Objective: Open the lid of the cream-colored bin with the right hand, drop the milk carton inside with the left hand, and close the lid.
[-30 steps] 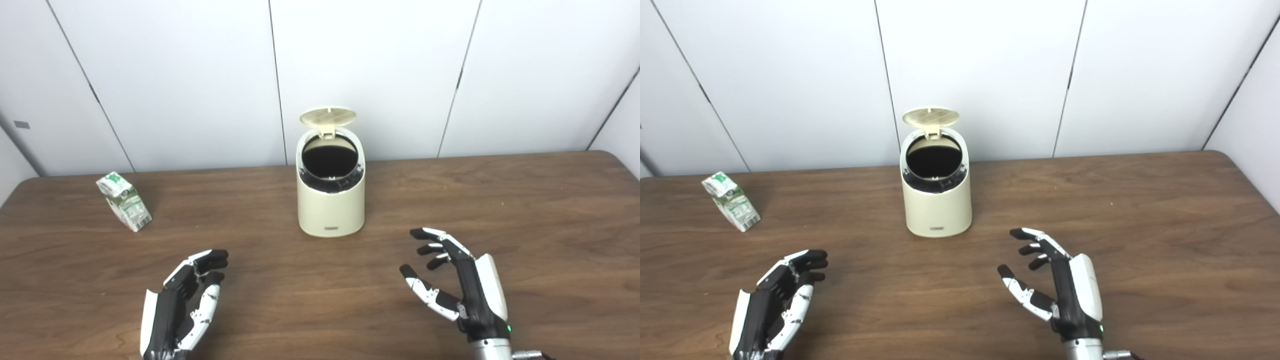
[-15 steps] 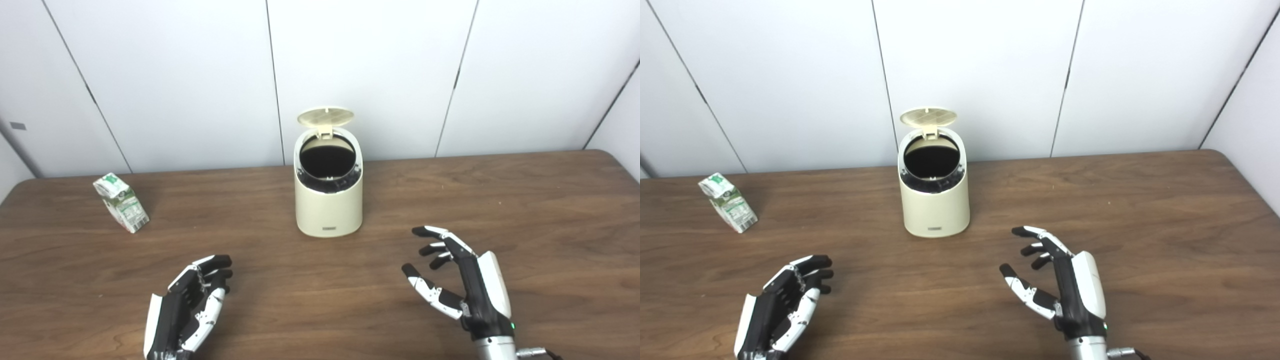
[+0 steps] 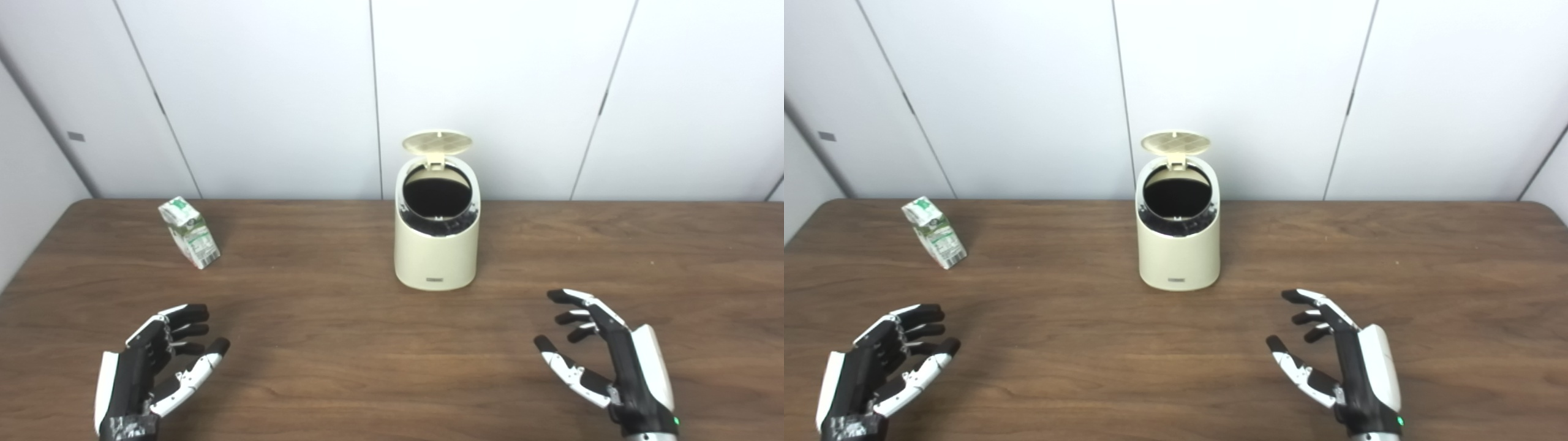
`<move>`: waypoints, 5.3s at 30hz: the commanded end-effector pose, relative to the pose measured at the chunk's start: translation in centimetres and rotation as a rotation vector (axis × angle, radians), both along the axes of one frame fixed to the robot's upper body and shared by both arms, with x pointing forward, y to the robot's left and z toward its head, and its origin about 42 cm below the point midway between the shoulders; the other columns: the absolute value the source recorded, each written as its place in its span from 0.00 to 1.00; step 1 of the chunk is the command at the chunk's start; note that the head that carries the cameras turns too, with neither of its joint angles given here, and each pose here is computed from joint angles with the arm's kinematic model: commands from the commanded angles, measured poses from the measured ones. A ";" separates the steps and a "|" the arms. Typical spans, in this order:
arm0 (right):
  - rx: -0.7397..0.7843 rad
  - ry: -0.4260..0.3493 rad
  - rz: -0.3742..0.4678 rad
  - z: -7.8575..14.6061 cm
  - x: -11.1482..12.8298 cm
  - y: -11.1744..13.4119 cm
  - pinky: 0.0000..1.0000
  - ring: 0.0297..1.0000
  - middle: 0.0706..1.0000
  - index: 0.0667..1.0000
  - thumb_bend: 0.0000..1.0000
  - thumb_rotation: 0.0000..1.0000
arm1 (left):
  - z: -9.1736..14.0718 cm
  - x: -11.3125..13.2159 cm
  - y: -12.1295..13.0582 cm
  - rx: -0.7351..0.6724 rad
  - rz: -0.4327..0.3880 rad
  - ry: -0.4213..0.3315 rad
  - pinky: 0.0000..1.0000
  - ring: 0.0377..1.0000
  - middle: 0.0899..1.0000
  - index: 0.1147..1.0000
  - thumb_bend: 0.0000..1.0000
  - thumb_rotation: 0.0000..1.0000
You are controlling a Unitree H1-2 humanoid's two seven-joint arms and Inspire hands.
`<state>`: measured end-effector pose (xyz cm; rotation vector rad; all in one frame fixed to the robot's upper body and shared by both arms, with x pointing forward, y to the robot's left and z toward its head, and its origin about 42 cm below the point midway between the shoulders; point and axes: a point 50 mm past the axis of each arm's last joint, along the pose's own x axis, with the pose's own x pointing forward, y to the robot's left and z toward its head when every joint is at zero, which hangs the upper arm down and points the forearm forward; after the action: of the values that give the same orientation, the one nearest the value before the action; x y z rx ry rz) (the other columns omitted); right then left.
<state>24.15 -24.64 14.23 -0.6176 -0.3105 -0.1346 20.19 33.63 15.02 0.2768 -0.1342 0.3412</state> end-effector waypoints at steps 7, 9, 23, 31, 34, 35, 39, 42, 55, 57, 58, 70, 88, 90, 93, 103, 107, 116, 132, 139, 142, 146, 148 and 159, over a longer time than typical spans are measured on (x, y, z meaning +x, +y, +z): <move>0.005 -0.108 -0.001 0.6 1.4 -3.0 0.50 0.64 0.67 0.66 0.22 0.11 | 2.4 0.9 2.5 0.028 0.131 -0.056 0.69 0.77 0.78 0.79 0.84 0.22; 0.028 -0.110 -0.007 0.5 1.7 -3.7 0.54 0.67 0.68 0.67 0.21 0.16 | 2.6 1.4 3.1 0.014 0.142 -0.067 0.75 0.82 0.82 0.83 0.83 0.20; 0.095 -0.124 0.032 -0.3 3.5 -6.7 0.52 0.66 0.68 0.65 0.25 0.49 | 6.4 7.5 5.4 0.124 0.140 -0.023 0.82 0.92 0.95 0.94 1.00 0.43; 0.128 -0.126 0.044 -1.4 4.7 -7.6 0.52 0.66 0.68 0.66 0.33 0.64 | 9.2 11.2 5.1 0.074 0.148 -0.011 0.79 0.93 0.97 0.98 1.00 0.40; 0.156 -0.123 0.036 -1.6 5.0 -7.8 0.52 0.66 0.68 0.66 0.34 0.64 | 9.1 12.0 5.1 0.043 0.144 0.022 0.86 0.97 1.00 1.00 1.00 0.39; 0.163 -0.123 0.031 -1.7 5.1 -7.9 0.52 0.66 0.68 0.66 0.34 0.64 | 9.0 12.3 5.2 0.038 0.147 0.033 0.84 0.96 0.99 1.00 1.00 0.39; 0.177 -0.121 0.023 -1.7 5.4 -8.0 0.52 0.66 0.68 0.65 0.32 0.65 | 8.7 13.2 5.3 0.029 0.146 0.066 0.81 0.95 1.00 1.00 1.00 0.40; 0.192 -0.117 0.023 -1.8 5.5 -8.0 0.52 0.65 0.68 0.65 0.34 0.67 | 8.7 13.8 5.6 0.024 0.151 0.077 0.83 0.95 0.99 1.00 1.00 0.39; 0.235 -0.109 0.046 -1.9 5.2 -7.7 0.51 0.65 0.68 0.65 0.33 0.64 | 8.7 17.0 8.0 0.014 0.180 0.161 0.52 0.70 0.74 0.95 1.00 0.31; 0.232 -0.110 0.042 -2.0 5.2 -7.6 0.51 0.64 0.67 0.65 0.33 0.64 | 8.3 17.3 8.4 0.029 0.189 0.191 0.60 0.78 0.82 0.95 1.00 0.30; 0.228 -0.110 0.040 -2.1 5.2 -7.6 0.50 0.64 0.67 0.64 0.33 0.64 | 8.0 17.5 8.6 0.055 0.197 0.212 0.66 0.83 0.87 0.95 1.00 0.31; 0.230 -0.100 0.034 -2.5 4.6 -7.2 0.49 0.64 0.66 0.62 0.30 0.56 | 6.4 18.9 8.9 0.088 0.173 0.288 0.74 0.84 0.86 0.90 1.00 0.23; 0.213 -0.103 0.014 -2.6 4.0 -6.6 0.47 0.62 0.64 0.61 0.32 0.59 | 8.0 23.3 6.6 0.168 0.080 0.311 0.78 0.86 0.88 0.90 1.00 0.27; 0.221 -0.103 0.016 -2.6 3.9 -6.4 0.47 0.62 0.64 0.61 0.34 0.60 | 8.0 23.9 6.3 0.161 0.055 0.302 0.81 0.90 0.92 0.93 1.00 0.26; 0.213 -0.101 0.018 -2.4 3.8 -6.2 0.46 0.62 0.64 0.61 0.34 0.63 | 7.9 24.4 5.7 0.126 0.025 0.299 0.84 0.93 0.94 0.94 1.00 0.26; 0.217 -0.101 0.021 -2.3 3.6 -5.8 0.44 0.62 0.64 0.61 0.39 0.69 | 7.4 25.2 4.8 0.143 0.006 0.308 0.83 0.91 0.92 0.92 1.00 0.25; 0.221 -0.105 0.023 -2.2 3.6 -5.6 0.43 0.61 0.64 0.60 0.41 0.71 | 7.2 25.1 4.8 0.176 0.015 0.297 0.78 0.86 0.88 0.88 1.00 0.24; 0.235 -0.125 0.039 -2.4 3.7 -5.3 0.42 0.60 0.63 0.58 0.54 0.75 | 5.6 24.9 4.1 0.114 0.176 0.150 0.46 0.54 0.55 0.53 0.92 0.09; 0.227 -0.130 0.059 -2.4 3.8 -4.4 0.40 0.58 0.62 0.57 0.74 0.84 | 5.4 24.8 4.3 0.216 0.255 0.050 0.42 0.44 0.48 0.38 0.52 0.00; 0.179 -0.126 0.053 -2.3 3.8 -3.5 0.39 0.59 0.64 0.59 0.72 0.89 | 6.6 24.2 3.7 0.285 0.204 -0.046 0.35 0.40 0.44 0.40 0.52 0.00; 0.185 -0.136 0.061 -2.3 3.9 -2.7 0.40 0.60 0.64 0.59 0.71 0.89 | 7.3 23.9 3.4 0.412 0.141 -0.086 0.32 0.37 0.41 0.42 0.52 0.00; 0.162 -0.131 0.058 -1.9 3.9 -1.4 0.39 0.60 0.65 0.60 0.63 0.90 | 8.6 23.2 2.5 0.469 0.064 -0.149 0.30 0.33 0.38 0.43 0.52 0.00; 0.176 -0.139 0.064 -1.8 4.0 -0.9 0.44 0.64 0.66 0.62 0.46 0.83 | 9.2 22.8 2.2 0.468 0.034 -0.182 0.31 0.34 0.39 0.44 0.52 0.00; 0.121 -0.097 0.006 0.0 3.7 2.6 0.48 0.64 0.66 0.64 0.13 0.13 | 11.7 20.0 -0.9 0.341 -0.120 -0.404 0.31 0.39 0.40 0.45 0.50 0.00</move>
<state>28.26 -22.60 14.15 -0.4947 -0.3972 -0.1679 40.23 33.36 23.61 0.5837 -0.4636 0.2476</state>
